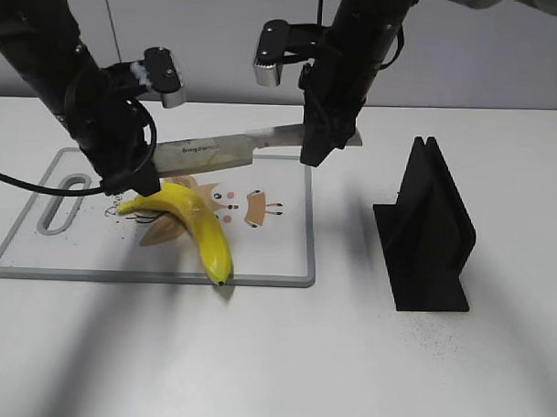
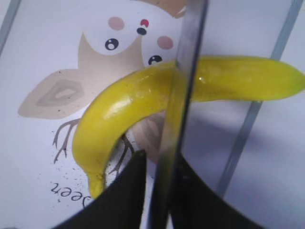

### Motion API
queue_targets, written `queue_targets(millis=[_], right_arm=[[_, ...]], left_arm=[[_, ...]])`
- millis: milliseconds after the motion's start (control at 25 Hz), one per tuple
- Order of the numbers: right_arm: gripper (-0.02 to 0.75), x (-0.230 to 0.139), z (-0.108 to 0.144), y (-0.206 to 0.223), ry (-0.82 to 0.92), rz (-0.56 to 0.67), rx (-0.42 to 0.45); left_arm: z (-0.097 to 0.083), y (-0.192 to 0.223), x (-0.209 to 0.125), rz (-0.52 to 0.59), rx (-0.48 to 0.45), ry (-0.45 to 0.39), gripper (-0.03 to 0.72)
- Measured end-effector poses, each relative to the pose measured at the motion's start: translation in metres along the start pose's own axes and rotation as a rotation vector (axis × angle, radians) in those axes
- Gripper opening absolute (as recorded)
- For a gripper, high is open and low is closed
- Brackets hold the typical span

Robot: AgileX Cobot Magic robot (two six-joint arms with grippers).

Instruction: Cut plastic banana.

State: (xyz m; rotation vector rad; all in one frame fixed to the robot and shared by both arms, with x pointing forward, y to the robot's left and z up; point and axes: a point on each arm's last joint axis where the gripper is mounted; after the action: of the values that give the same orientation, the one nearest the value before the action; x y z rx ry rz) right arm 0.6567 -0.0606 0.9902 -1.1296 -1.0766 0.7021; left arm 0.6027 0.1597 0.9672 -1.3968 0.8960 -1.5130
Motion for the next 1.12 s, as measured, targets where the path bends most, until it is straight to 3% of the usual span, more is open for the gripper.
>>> queue_targets(millis=[120,200,280,440,840,1120], right_arm=[[0.221,0.001,0.002,-0.009,-0.001,-0.013,-0.012],[0.211,0.002,0.003,-0.014,0.003,-0.021,-0.019],[0.204,0.003,0.004,-0.022,0.002,-0.034,-0.029],[0.191,0.005,0.007,-0.033,0.007,-0.050,-0.042],[0.160,0.004,0.010,-0.049,0.054,-0.072,-0.068],[0.160,0.006,0.019,-0.079,0.185,-0.126,-0.094]], left_arm=[[0.002,-0.006,0.004,-0.009,-0.020,-0.054,0.348],[0.004,-0.012,0.008,-0.019,-0.031,-0.099,0.563],[0.009,-0.021,0.014,-0.030,-0.027,-0.124,0.636],[0.019,-0.048,0.028,-0.058,0.027,-0.166,0.667],[0.038,-0.152,0.054,-0.051,0.346,-0.261,0.648],[0.035,-0.202,0.044,0.035,0.543,-0.592,0.622]])
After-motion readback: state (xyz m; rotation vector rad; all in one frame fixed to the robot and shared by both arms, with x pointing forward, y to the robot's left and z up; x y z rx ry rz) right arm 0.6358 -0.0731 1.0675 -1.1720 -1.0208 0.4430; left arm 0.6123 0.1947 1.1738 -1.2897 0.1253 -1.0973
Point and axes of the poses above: a point on each arm's last joint axis where the gripper is mounted, y pointing out along that axis toward the gripper, z along the wrist's bending axis when the last joint is at zero, x = y × z, and after that the axes turned 14 degrees about y, right-handed
